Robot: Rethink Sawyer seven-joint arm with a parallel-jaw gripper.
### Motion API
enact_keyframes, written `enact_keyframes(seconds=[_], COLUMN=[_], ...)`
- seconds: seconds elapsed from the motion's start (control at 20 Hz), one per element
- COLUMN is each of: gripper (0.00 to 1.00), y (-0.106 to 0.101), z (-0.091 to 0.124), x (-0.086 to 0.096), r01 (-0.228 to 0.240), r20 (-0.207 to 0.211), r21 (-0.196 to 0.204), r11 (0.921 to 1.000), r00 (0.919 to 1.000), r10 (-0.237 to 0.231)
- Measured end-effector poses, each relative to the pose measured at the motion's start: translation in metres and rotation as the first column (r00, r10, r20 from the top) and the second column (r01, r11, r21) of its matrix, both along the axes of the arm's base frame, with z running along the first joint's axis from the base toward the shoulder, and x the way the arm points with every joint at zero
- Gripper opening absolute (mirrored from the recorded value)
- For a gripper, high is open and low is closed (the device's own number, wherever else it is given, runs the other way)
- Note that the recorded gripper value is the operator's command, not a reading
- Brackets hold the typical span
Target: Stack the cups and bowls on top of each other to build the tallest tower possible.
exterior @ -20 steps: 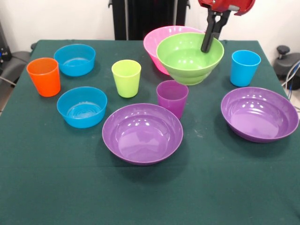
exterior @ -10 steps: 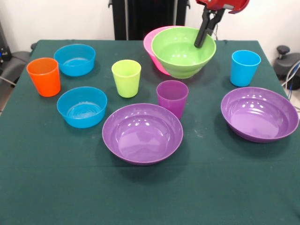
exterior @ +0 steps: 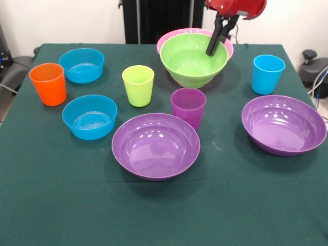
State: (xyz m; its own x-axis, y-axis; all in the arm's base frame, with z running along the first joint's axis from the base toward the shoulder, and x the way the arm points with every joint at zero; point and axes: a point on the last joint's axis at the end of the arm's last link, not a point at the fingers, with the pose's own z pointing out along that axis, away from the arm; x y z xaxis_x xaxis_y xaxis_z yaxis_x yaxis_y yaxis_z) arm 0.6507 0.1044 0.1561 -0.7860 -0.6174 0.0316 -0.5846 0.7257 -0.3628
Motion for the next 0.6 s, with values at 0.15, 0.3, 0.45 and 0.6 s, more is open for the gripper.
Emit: enact_keyframes(seconds=[0.15, 0.3, 0.45, 0.6], gripper=[0.00, 0.00, 0.00, 0.00], y=[0.001, 0.003, 0.003, 0.002], z=[-0.008, -0.019, -0.033, -0.040], x=[-0.003, -0.007, -0.012, -0.016], r01=[-0.001, -0.003, -0.011, -0.021], r20=[-0.016, -0.034, -0.056, -0.063], r21=[0.002, 0.005, 0.002, -0.005], r11=[1.0000, 1.0000, 0.9999, 0.9998], r00=[0.9999, 0.9994, 0.9984, 0.9978], r10=[0.001, 0.003, 0.012, 0.021])
